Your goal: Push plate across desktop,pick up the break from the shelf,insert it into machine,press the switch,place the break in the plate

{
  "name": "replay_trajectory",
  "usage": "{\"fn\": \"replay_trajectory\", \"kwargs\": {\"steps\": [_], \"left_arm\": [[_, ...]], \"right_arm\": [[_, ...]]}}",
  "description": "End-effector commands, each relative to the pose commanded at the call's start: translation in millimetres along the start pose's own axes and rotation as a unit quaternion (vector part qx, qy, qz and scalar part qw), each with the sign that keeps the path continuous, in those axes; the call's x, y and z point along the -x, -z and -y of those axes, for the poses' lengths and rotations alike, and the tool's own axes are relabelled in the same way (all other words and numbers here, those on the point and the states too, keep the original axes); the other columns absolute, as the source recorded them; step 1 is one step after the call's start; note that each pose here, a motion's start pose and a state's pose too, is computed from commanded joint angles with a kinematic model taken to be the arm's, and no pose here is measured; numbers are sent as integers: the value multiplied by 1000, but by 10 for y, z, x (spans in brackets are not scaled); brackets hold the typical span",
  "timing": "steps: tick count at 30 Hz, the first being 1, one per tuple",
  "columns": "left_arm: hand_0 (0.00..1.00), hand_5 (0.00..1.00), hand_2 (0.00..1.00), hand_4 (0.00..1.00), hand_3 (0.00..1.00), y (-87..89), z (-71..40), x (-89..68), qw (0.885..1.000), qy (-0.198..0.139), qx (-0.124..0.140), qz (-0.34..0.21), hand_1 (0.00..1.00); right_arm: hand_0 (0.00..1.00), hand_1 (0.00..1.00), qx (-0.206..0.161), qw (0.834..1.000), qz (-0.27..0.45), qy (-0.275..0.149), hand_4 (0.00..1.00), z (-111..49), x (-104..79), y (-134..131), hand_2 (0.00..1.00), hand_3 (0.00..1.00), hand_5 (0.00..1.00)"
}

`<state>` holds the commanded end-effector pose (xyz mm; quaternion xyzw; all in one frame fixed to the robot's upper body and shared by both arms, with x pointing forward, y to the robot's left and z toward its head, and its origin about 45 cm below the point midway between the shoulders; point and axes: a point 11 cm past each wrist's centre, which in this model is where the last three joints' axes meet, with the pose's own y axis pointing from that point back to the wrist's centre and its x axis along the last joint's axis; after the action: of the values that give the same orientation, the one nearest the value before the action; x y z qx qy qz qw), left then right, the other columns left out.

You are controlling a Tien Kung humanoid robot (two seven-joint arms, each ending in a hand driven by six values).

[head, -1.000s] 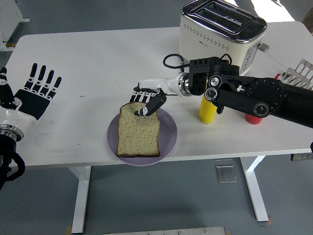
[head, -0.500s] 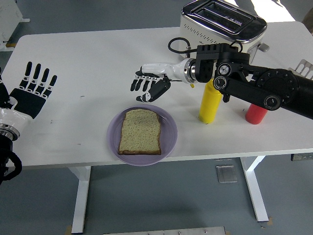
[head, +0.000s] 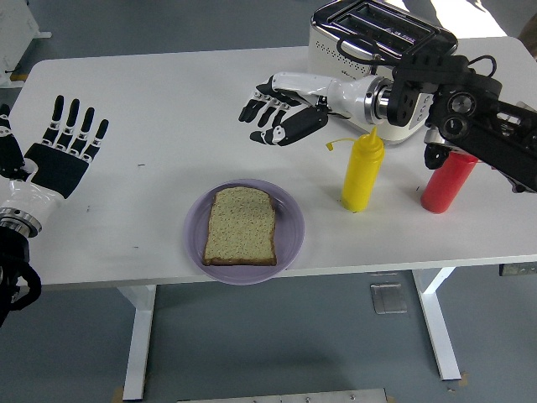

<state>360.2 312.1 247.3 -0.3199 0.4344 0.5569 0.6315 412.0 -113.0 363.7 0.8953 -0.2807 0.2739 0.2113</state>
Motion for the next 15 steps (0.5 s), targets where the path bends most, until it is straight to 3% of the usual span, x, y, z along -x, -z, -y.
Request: {"fn": "replay_trajectory", "kwargs": {"steps": [7, 15], "left_arm": [[809, 998, 695, 799, 700, 28, -21, 100, 1000, 13, -4, -7, 740], [809, 998, 695, 798, 701, 71, -36, 172, 1000, 21, -11, -14, 740]], "right_arm": [[644, 645, -93, 987, 92, -98, 634, -371, -372, 278, 637, 609, 234], [643, 643, -132, 955, 180, -197, 630, -823, -762, 142, 634, 605, 226]]}}
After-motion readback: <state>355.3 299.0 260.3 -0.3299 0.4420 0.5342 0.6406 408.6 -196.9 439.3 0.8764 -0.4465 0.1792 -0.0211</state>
